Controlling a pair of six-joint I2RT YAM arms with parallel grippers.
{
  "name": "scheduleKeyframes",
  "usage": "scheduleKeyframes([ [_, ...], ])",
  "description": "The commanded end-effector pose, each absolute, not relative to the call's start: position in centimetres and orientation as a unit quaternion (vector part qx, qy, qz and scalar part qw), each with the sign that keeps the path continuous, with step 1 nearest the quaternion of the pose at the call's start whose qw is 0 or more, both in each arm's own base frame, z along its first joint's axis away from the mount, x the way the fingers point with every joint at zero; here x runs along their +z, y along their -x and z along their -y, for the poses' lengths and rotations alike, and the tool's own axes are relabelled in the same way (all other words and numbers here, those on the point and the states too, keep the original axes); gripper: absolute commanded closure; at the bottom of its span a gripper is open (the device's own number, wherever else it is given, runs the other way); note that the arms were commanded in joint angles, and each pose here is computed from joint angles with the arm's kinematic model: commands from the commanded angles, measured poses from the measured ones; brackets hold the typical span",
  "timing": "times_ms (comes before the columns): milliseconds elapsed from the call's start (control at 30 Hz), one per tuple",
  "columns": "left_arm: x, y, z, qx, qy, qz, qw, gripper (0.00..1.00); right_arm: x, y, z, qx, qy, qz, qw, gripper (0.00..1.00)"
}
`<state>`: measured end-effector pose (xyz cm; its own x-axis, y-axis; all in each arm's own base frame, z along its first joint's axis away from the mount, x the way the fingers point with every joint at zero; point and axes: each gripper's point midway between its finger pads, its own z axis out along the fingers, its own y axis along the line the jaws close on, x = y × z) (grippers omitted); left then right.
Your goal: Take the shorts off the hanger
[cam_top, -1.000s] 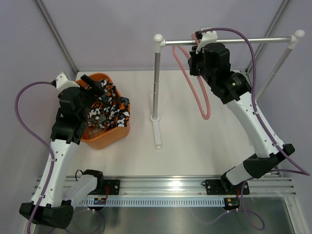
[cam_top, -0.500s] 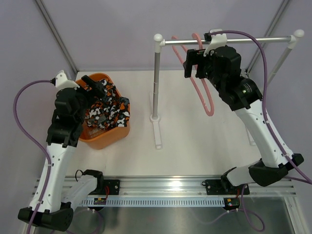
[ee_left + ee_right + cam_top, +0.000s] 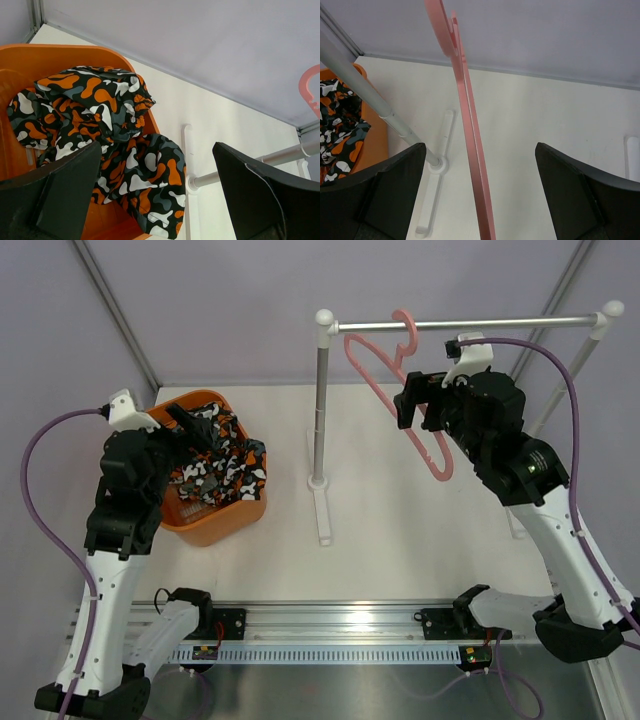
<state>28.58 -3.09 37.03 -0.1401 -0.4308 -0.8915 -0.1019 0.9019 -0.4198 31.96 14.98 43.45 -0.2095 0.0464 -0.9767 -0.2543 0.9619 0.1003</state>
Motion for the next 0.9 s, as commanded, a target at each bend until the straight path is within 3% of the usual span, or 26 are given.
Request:
scheduleKeyframes([
  [0,37.3,-28.2,3.7,-0.139,0.151,-0.746,0.634,0.01,43.5,-31.0,-14.3,0.131,0.055,-0.761,0.633,0.01],
  [867,34.1,-24.4,5.8,-0.168,0.058,-0.767,0.617,0.01,39.7,-22.3,-7.2,0.141,-0.04,-0.74,0.657,0.01],
])
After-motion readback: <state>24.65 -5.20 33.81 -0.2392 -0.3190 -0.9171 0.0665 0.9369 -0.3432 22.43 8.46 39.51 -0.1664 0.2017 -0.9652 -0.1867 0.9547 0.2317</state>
